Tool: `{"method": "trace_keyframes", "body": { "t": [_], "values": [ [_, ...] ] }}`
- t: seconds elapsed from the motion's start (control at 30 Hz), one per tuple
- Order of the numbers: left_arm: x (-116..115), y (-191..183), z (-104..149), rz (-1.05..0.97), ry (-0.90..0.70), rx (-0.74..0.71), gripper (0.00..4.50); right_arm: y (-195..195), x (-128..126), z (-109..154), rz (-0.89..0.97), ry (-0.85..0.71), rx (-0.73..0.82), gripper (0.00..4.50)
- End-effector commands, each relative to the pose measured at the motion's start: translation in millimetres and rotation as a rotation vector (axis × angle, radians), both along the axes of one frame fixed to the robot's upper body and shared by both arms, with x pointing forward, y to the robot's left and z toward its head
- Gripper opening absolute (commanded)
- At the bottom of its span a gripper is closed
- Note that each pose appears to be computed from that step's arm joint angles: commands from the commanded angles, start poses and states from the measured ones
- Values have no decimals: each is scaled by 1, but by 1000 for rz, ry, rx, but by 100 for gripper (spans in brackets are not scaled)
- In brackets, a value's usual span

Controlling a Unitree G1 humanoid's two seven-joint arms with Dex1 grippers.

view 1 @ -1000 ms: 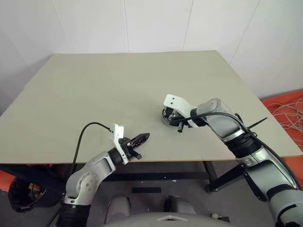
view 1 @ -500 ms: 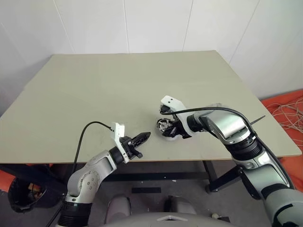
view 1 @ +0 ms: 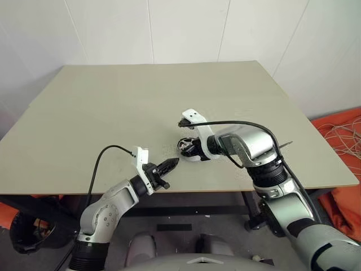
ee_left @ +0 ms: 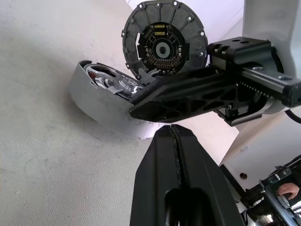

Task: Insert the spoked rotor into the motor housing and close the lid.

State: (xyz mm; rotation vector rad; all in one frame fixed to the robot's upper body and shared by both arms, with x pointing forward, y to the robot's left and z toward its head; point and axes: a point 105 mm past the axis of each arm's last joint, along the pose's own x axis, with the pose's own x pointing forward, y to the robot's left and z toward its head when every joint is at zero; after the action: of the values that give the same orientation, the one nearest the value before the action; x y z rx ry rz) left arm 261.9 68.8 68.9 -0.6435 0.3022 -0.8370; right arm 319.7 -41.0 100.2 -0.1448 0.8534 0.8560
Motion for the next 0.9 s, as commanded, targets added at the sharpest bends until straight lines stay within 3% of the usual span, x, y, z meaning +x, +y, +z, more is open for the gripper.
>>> {"method": "trace_keyframes", "body": {
  "t": [0.03,0.2,0.37,0.53,0.6,0.7,0.8,0.9],
  "values": [
    [1,1,11,-1,-40,-18,0,14,11,24,-46,-33,84,123],
    [1,2,11,2,-39,-19,0,31,18,33,-107,-5,155,285],
    [1,2,11,3,-38,-18,0,55,19,65,-91,-12,308,285],
    [1,4,11,4,-38,-16,0,58,32,105,-74,-196,447,285],
    [1,4,11,4,-38,-15,0,43,52,113,-133,-367,407,285],
    [1,4,10,4,-38,-12,0,13,76,109,-131,-652,186,285],
    [1,4,10,5,-39,-11,0,-16,87,96,-27,-829,-55,285],
    [1,4,10,5,-38,-9,0,-44,93,81,88,-907,-266,285]
  ]
}}
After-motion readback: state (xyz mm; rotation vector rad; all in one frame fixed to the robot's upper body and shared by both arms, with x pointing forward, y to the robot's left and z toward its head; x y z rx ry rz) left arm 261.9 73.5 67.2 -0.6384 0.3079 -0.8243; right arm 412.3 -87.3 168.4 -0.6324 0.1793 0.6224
